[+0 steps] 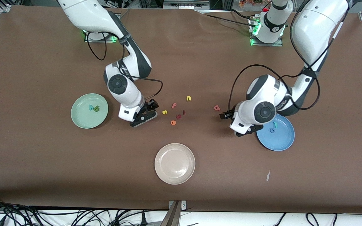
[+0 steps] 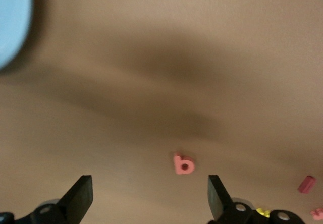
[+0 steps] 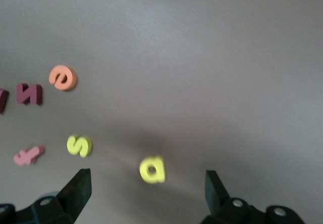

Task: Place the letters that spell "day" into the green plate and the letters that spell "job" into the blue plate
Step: 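Grasp the b with the left gripper while the right gripper grasps the a, then place the a on the green plate while the left gripper carries the b, then place the b on the blue plate while the right gripper returns to rest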

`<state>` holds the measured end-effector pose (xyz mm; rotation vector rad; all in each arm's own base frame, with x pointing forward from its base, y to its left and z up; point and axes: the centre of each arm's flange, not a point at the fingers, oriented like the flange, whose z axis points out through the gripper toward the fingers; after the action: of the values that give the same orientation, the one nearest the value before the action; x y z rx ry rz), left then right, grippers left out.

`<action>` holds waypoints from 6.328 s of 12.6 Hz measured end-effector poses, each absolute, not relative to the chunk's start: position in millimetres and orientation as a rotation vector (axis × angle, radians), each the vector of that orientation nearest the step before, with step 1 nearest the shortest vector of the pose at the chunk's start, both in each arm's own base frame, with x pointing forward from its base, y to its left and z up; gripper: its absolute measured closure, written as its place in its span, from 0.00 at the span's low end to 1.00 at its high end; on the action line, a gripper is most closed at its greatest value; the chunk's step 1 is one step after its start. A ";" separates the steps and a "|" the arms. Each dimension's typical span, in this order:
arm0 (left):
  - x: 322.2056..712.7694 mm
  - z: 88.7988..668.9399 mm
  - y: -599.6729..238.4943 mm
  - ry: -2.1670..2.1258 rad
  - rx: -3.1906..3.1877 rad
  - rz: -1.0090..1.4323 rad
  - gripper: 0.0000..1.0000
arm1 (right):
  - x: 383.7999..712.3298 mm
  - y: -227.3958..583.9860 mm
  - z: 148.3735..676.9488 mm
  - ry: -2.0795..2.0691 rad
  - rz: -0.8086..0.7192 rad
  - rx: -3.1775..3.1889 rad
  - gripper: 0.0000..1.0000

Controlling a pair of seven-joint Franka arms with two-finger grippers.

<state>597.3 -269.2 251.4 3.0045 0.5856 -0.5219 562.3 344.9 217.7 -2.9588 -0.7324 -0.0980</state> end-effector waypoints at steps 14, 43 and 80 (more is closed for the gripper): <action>531.1 189.7 -305.6 0.673 2.982 -0.358 0.32 | 537.6 342.2 172.0 -0.866 -0.152 -2.982 0.25; 596.1 278.6 -254.9 0.549 3.145 -0.379 0.72 | 551.6 57.1 321.7 -1.028 0.028 -2.981 0.15; 624.4 564.7 -106.4 -0.012 3.167 -0.026 0.00 | 545.9 53.0 625.9 -0.218 0.052 -3.145 0.00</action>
<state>624.4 -106.4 564.7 3.1668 -0.0122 -0.0261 545.9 53.0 625.9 -3.1449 -0.2181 0.0519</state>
